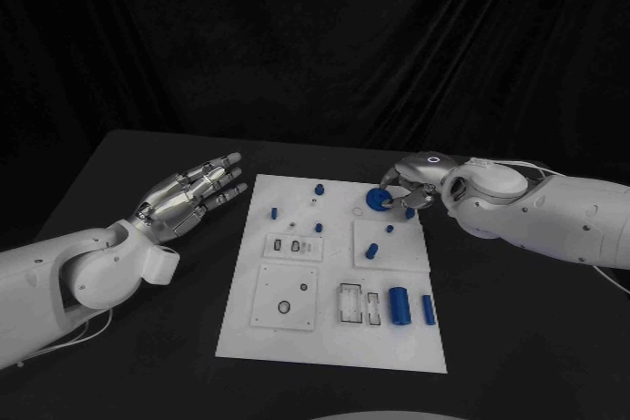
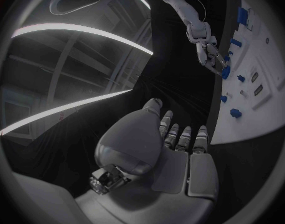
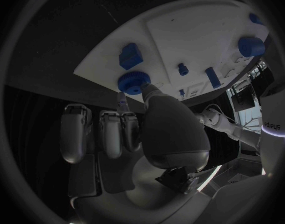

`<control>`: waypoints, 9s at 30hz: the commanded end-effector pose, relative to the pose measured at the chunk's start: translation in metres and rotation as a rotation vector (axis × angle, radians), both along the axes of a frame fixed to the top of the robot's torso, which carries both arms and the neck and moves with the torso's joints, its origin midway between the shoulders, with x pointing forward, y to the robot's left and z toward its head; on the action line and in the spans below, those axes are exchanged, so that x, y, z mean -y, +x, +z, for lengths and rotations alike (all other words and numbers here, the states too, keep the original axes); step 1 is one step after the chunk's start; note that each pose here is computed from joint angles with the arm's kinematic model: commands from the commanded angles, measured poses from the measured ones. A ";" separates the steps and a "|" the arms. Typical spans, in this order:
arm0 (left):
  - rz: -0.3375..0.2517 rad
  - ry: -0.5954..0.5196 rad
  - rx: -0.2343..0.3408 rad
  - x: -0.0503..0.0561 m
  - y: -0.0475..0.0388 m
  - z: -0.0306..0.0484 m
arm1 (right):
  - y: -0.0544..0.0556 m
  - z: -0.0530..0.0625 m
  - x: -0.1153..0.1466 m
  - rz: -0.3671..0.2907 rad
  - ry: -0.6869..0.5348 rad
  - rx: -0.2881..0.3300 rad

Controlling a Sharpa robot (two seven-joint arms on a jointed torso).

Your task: Assemble the parts on the task board

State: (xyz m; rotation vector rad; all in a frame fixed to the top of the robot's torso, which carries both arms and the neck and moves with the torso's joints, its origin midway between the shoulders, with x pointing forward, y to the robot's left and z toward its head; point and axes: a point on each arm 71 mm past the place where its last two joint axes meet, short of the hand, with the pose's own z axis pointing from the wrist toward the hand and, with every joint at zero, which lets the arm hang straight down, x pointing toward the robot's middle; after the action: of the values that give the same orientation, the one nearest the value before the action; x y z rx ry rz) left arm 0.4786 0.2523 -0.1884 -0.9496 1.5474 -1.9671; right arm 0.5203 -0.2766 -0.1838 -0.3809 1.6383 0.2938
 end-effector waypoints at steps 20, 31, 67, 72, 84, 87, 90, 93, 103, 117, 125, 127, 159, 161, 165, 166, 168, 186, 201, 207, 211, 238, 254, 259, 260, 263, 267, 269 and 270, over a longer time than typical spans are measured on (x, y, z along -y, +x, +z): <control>-0.017 -0.011 0.000 0.002 -0.0004 -0.0005 | 0.003 -0.012 -0.008 0.005 -0.007 -0.020; -0.013 -0.005 -0.005 -0.001 -0.0001 -0.0019 | 0.000 -0.011 -0.010 0.033 0.011 -0.001; -0.025 0.002 -0.021 0.000 0.0007 -0.0057 | -0.003 0.008 -0.079 0.186 0.114 -0.007; -0.028 0.003 -0.022 0.001 0.0014 -0.0062 | 0.001 0.008 -0.093 0.209 0.110 -0.013; -0.034 0.002 -0.025 0.003 0.0022 -0.0077 | 0.012 0.011 -0.119 0.237 0.100 -0.007; -0.034 0.003 -0.025 0.003 0.0023 -0.0078 | 0.013 0.012 -0.122 0.238 0.101 -0.003; -0.034 0.003 -0.025 0.003 0.0023 -0.0079 | 0.014 0.012 -0.126 0.237 0.102 0.001; -0.035 0.003 -0.026 0.003 0.0023 -0.0080 | 0.015 0.012 -0.127 0.234 0.100 0.000; -0.040 0.003 -0.028 0.005 0.0025 -0.0085 | 0.015 0.011 -0.129 0.234 0.094 -0.010; -0.044 0.004 -0.032 0.005 0.0023 -0.0095 | 0.013 0.011 -0.130 0.241 0.092 -0.018; -0.043 0.006 -0.034 0.005 0.0023 -0.0098 | 0.013 0.010 -0.128 0.238 0.089 -0.023; -0.043 0.006 -0.034 0.004 0.0023 -0.0099 | 0.013 0.010 -0.127 0.237 0.088 -0.025; -0.043 0.011 -0.041 0.003 0.0022 -0.0115 | 0.010 0.009 -0.119 0.229 0.086 -0.034; -0.042 0.012 -0.042 0.003 0.0022 -0.0116 | 0.009 0.010 -0.120 0.234 0.088 -0.033; -0.042 0.012 -0.042 0.003 0.0022 -0.0118 | 0.008 0.010 -0.120 0.240 0.091 -0.033; -0.042 0.012 -0.042 0.003 0.0022 -0.0119 | 0.007 0.010 -0.120 0.241 0.092 -0.033; -0.042 0.013 -0.043 0.003 0.0022 -0.0120 | 0.007 0.010 -0.121 0.244 0.093 -0.033; -0.043 0.014 -0.045 0.003 0.0025 -0.0128 | 0.007 0.005 -0.118 0.237 0.064 -0.080; -0.045 0.013 -0.047 0.003 0.0018 -0.0131 | 0.007 0.002 -0.113 0.236 0.087 -0.050; -0.036 0.016 -0.047 -0.001 0.0009 -0.0129 | -0.003 0.021 -0.092 0.258 0.177 0.101; -0.029 0.018 -0.048 -0.003 0.0005 -0.0129 | -0.011 0.038 -0.071 0.239 0.210 0.173; -0.026 0.021 -0.050 -0.005 -0.0005 -0.0130 | -0.046 0.025 0.032 -0.006 0.181 0.093; -0.029 0.019 -0.051 -0.005 -0.0008 -0.0137 | -0.046 0.004 0.046 -0.077 0.131 0.017; -0.030 0.018 -0.052 -0.005 -0.0009 -0.0143 | -0.046 0.000 0.047 -0.089 0.106 0.002; -0.030 0.018 -0.053 -0.005 -0.0010 -0.0144 | -0.046 -0.001 0.047 -0.091 0.103 -0.001; -0.030 0.019 -0.053 -0.005 -0.0010 -0.0146 | -0.047 -0.005 0.048 -0.093 0.097 -0.011; -0.030 0.020 -0.054 -0.005 -0.0010 -0.0149 | -0.050 -0.010 0.048 -0.093 0.097 -0.017; -0.029 0.020 -0.055 -0.006 -0.0010 -0.0150 | -0.050 -0.012 0.049 -0.093 0.097 -0.018; -0.028 0.020 -0.055 -0.006 -0.0010 -0.0151 | -0.050 -0.012 0.049 -0.094 0.096 -0.019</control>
State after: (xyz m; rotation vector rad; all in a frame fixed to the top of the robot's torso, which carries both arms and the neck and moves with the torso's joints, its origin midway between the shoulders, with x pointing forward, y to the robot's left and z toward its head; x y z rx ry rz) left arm 0.4784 0.2591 -0.2040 -0.9926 1.6223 -1.9365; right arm 0.4700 -0.3232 -0.1945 -0.2321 1.6388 0.3349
